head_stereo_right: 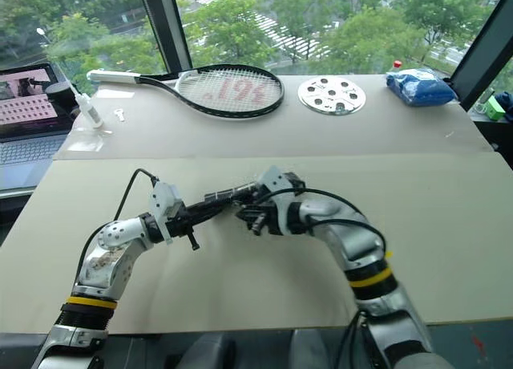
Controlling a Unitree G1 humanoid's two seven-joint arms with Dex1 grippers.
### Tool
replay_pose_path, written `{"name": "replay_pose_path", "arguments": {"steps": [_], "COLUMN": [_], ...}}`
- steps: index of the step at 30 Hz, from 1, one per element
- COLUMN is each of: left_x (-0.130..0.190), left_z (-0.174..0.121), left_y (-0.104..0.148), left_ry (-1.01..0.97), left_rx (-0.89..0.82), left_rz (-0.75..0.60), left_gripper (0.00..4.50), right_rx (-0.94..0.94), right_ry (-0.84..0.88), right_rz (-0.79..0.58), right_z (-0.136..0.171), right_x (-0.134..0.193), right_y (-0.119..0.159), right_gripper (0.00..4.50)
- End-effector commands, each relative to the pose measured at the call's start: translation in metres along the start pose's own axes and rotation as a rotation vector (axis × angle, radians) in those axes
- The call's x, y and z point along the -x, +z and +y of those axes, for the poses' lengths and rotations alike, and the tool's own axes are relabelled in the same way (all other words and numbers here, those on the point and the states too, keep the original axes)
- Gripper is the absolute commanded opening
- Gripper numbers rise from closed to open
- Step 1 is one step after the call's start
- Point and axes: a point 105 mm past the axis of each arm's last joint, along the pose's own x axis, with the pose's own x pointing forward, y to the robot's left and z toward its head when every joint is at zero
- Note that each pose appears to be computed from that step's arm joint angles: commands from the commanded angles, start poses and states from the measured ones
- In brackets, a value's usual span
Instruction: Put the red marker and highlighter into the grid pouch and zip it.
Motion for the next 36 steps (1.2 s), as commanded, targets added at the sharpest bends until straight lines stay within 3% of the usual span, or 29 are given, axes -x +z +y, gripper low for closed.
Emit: {"name": "replay_pose_path", "arguments": {"steps": [1, 4, 8, 10, 12, 16, 18, 27, 35, 36], "left_x": [0.002, 0.002, 0.0, -0.003, -0.004, -0.006, -0.007, -0.022, -0.044, -0.045], "left_z": [0.002, 0.002, 0.001, 0.001, 0.002, 0.001, 0.0, -0.011, -0.03, -0.031], "left_y": [0.01, 0.01, 0.009, 0.011, 0.012, 0.013, 0.013, 0.01, -0.006, -0.01], "left_ry": [0.005, 0.002, -0.011, -0.017, -0.021, -0.038, -0.052, -0.176, -0.283, -0.291], "left_rx": [-0.031, -0.029, -0.029, -0.033, -0.035, -0.04, -0.046, -0.14, -0.244, -0.245], "left_rz": [-0.026, -0.024, -0.023, -0.027, -0.031, -0.033, -0.035, -0.013, 0.044, 0.059], "left_gripper": [0.0, 0.0, 0.0, 0.0, 0.0, 0.0, 0.0, 0.0, 0.0, 0.39], "right_rx": [0.036, 0.015, -0.01, -0.011, -0.017, -0.053, -0.119, -0.057, -0.046, -0.046], "right_ry": [-0.158, -0.252, -0.262, -0.247, -0.236, -0.275, -0.248, -0.276, -0.303, -0.303], "right_rz": [0.011, 0.048, 0.029, 0.009, -0.013, -0.044, -0.089, -0.045, -0.068, -0.063], "right_z": [-0.035, -0.054, -0.055, -0.051, -0.049, -0.054, -0.053, -0.036, -0.023, -0.022], "right_x": [0.047, 0.077, 0.081, 0.078, 0.076, 0.083, 0.101, 0.197, 0.202, 0.2], "right_y": [-0.002, -0.014, -0.018, -0.017, -0.014, -0.014, -0.011, -0.016, -0.019, -0.021], "right_gripper": [0.02, 0.02, 0.02, 0.67, 1.02, 2.58, 3.22, 3.22, 3.22, 3.23]}}
